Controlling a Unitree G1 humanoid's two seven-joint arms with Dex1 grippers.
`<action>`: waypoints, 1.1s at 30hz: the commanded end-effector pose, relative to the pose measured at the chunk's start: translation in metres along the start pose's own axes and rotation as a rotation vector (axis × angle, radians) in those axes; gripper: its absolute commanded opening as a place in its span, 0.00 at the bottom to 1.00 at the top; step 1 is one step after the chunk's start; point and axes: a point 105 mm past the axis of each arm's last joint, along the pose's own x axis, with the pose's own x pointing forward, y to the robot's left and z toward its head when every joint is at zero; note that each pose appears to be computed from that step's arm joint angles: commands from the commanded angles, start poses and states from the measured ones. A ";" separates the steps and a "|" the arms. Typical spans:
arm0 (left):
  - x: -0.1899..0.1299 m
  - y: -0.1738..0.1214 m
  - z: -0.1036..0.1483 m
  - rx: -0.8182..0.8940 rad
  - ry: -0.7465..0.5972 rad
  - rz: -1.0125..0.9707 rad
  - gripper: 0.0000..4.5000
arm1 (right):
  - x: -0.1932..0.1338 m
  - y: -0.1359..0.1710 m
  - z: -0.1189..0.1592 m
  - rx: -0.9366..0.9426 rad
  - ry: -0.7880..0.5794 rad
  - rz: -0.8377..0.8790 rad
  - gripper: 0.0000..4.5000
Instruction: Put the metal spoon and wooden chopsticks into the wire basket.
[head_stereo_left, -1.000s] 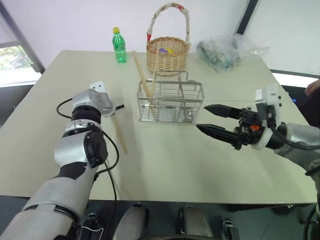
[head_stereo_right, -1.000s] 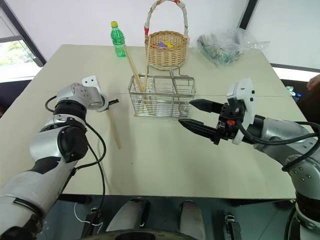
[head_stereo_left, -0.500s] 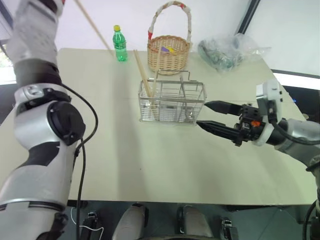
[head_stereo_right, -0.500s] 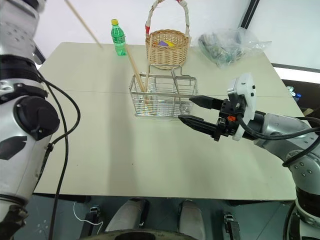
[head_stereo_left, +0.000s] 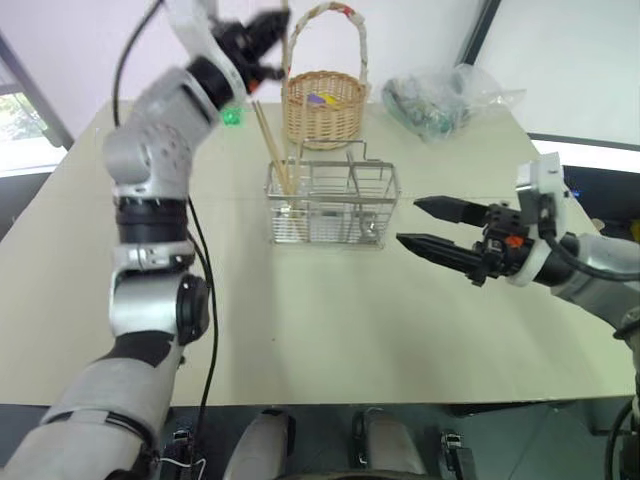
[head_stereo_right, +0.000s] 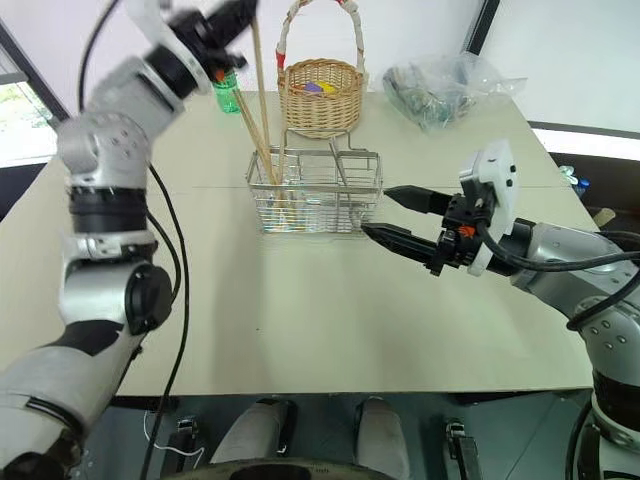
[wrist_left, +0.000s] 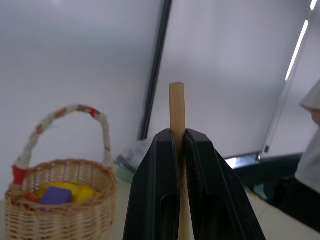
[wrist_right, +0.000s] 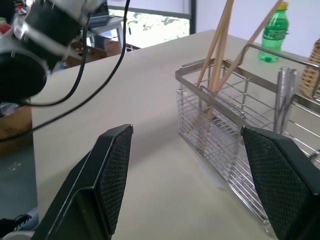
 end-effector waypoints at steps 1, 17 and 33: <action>-0.005 -0.004 0.003 0.054 -0.081 0.013 0.00 | -0.005 0.002 0.013 -0.026 -0.059 -0.020 0.79; -0.026 -0.019 0.014 0.072 -0.083 -0.101 0.99 | -0.008 -0.008 0.014 -0.029 -0.049 -0.035 0.79; -0.174 0.028 0.022 0.517 0.625 -0.352 0.99 | -0.027 -0.048 -0.004 -0.172 0.116 -0.055 0.79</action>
